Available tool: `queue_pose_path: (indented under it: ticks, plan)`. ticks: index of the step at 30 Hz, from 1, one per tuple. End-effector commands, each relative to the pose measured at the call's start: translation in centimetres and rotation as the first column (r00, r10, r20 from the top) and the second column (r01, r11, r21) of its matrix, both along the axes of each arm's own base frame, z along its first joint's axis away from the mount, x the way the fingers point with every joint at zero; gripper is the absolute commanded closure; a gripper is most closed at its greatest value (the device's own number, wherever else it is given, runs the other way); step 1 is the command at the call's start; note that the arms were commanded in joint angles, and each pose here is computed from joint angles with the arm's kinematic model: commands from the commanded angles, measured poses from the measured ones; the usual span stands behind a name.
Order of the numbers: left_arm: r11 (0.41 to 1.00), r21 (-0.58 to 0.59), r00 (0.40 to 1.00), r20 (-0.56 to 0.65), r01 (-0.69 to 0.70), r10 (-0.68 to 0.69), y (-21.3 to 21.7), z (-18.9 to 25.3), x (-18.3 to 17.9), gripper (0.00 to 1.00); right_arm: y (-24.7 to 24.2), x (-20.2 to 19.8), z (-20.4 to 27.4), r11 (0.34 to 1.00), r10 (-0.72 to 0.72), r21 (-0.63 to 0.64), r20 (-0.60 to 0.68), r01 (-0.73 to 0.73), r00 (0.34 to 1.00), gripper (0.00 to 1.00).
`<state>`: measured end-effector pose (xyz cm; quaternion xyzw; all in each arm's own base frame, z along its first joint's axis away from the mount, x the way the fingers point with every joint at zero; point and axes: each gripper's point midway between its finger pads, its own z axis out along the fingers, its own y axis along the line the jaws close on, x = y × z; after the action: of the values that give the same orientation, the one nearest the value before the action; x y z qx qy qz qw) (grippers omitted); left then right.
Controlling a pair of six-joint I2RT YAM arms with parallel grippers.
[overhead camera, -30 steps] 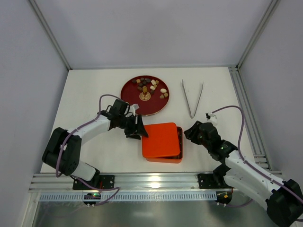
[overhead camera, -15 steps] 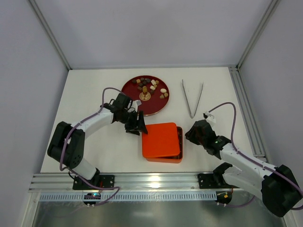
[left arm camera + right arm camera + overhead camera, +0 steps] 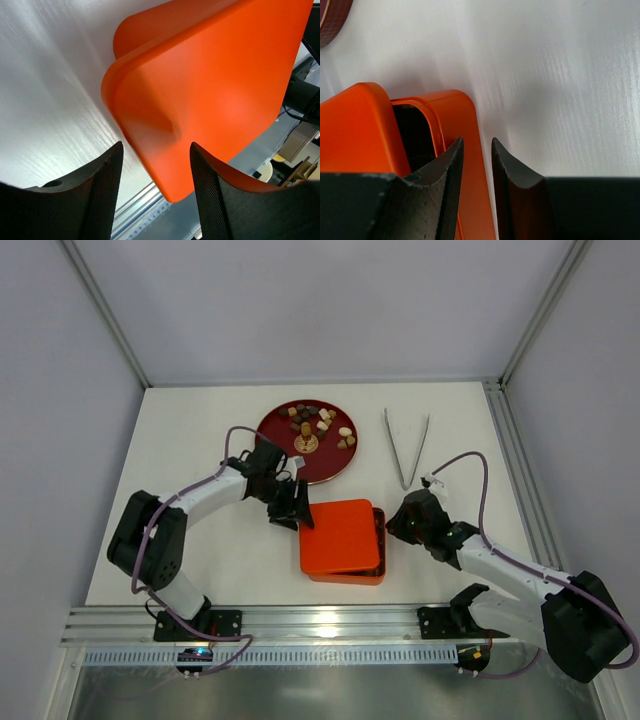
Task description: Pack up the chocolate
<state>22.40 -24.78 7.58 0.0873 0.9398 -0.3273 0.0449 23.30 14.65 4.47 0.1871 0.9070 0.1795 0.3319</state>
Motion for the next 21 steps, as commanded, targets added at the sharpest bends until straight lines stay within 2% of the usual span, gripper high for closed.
queue_pose_path:
  ticks: [1,21]
  plan:
    - [1.000,-0.004,0.999,0.033,0.020,-0.020,-0.6,0.7,0.8,0.45,1.4,1.5,2.1,0.999,0.025,0.043,0.066,-0.028,0.998,0.69]
    - [0.997,0.025,0.996,0.043,0.077,-0.078,-2.2,0.3,0.2,0.48,2.5,1.9,2.1,0.996,0.069,0.047,0.061,-0.072,0.996,0.70]
